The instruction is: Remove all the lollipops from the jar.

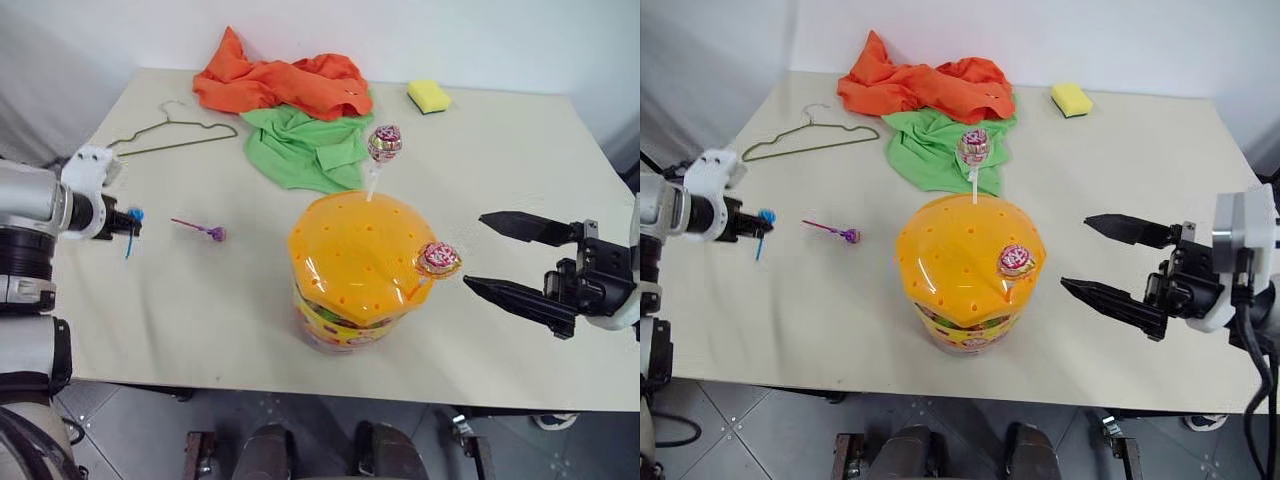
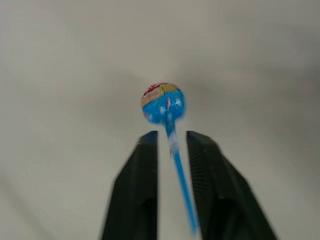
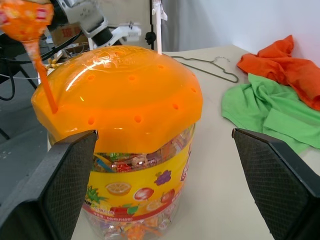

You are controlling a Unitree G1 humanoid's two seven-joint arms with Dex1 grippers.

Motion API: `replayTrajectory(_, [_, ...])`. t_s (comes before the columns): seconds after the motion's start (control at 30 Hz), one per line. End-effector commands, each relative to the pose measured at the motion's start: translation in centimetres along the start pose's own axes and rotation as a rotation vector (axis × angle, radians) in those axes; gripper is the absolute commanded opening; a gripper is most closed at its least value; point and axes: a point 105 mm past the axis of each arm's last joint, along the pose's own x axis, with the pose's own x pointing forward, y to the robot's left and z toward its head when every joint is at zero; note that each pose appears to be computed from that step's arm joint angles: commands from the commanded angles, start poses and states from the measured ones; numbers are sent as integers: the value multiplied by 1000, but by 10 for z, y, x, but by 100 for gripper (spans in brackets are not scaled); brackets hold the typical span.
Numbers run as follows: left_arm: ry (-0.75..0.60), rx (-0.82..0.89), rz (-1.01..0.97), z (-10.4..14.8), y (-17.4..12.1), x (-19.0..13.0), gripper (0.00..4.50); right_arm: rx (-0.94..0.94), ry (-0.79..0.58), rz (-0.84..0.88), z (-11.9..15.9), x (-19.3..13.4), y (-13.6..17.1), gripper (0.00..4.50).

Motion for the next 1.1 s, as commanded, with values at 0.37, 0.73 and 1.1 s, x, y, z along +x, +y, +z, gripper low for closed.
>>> replayTrajectory(0.37, [-269, 224, -146, 55, -34, -53, 446, -38, 11, 7, 5, -3, -3, 450])
replayTrajectory(0.73, [-940, 873, -1234, 66, -205, -137, 446, -54, -7, -34, 14, -12, 15, 450])
replayTrajectory(1.1, [-980, 1042, -1690, 77, -277, -141, 446, -84, 0, -203, 20, -29, 37, 450])
